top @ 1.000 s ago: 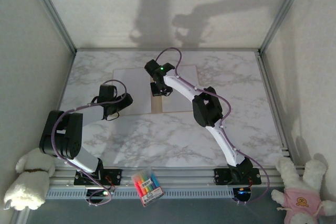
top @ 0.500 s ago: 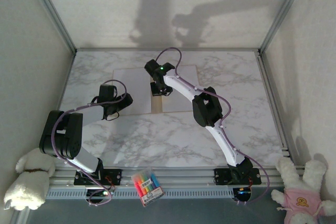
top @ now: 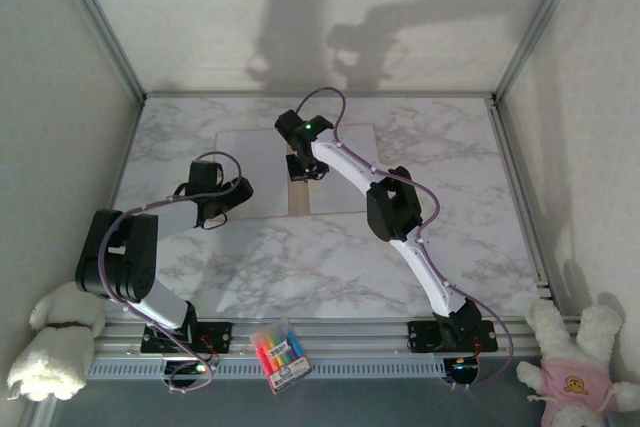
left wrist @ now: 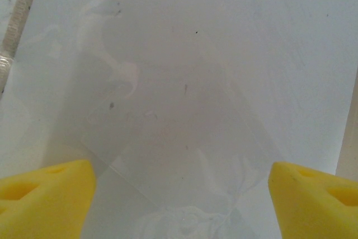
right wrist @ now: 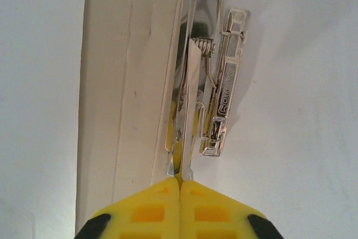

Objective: Put the files into the folder

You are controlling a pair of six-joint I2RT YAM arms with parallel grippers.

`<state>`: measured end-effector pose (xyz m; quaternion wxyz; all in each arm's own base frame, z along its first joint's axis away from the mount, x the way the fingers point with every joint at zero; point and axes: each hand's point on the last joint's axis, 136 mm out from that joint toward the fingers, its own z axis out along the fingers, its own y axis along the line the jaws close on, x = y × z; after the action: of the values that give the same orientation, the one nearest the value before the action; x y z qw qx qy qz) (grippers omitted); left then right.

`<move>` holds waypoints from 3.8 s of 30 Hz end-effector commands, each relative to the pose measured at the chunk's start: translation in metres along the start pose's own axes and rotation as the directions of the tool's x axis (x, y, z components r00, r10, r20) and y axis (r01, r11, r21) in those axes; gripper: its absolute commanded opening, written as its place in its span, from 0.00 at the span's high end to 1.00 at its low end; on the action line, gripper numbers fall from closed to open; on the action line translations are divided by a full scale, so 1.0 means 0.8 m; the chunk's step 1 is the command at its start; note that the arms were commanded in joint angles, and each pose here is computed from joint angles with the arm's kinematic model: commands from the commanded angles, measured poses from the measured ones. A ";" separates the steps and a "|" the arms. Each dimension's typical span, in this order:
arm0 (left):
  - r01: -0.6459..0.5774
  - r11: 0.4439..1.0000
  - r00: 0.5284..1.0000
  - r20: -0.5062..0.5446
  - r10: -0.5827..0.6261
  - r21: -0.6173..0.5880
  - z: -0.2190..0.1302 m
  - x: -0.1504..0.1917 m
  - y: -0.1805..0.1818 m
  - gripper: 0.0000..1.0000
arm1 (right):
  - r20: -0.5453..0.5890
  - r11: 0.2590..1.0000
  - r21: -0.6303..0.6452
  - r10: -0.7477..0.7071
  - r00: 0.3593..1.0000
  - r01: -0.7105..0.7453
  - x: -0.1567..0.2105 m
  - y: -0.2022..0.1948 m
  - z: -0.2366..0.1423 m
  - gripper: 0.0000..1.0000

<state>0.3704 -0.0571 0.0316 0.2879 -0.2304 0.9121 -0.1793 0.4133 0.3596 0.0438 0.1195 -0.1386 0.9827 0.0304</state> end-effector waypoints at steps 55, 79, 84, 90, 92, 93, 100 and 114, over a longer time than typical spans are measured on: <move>0.022 0.995 0.991 -0.130 -0.034 -0.097 0.008 0.045 0.036 0.17 | -0.083 0.999 0.036 0.037 0.996 -0.034 0.016 -0.023 0.022 1.00; 0.019 0.995 0.991 -0.130 -0.031 -0.098 0.009 0.043 0.034 0.17 | 0.009 1.000 0.003 0.005 1.000 -0.005 -0.019 -0.026 -0.027 1.00; 0.020 0.996 0.992 -0.124 -0.031 -0.091 0.009 0.037 0.030 0.17 | 0.048 1.000 -0.026 0.005 0.999 -0.003 -0.034 -0.023 -0.038 0.87; 0.018 0.998 0.992 -0.121 -0.025 -0.064 0.006 0.035 0.020 0.17 | 0.110 0.998 -0.059 0.004 0.994 0.002 -0.051 -0.018 -0.071 0.74; 0.016 0.998 0.993 -0.119 -0.023 -0.063 0.005 0.035 0.019 0.17 | 0.134 0.997 -0.080 0.015 0.991 -0.004 -0.056 -0.015 -0.088 0.71; 0.014 0.998 0.993 -0.119 -0.022 -0.062 0.004 0.036 0.019 0.17 | 0.140 0.996 -0.087 0.023 0.990 -0.011 -0.057 -0.015 -0.093 0.70; 0.014 0.998 0.993 -0.120 -0.021 -0.053 0.002 0.039 0.018 0.17 | 0.142 0.992 -0.111 0.072 0.987 -0.056 -0.054 -0.008 -0.107 0.68; 0.013 0.999 0.993 -0.119 -0.018 -0.043 0.000 0.037 0.014 0.17 | 0.123 0.992 -0.041 0.125 0.985 -0.121 -0.039 0.004 -0.080 0.68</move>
<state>0.3707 -0.0592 0.0328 0.2798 -0.2293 0.9146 -0.1808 0.4258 0.3728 0.1072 0.1676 -0.0975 0.9777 0.0803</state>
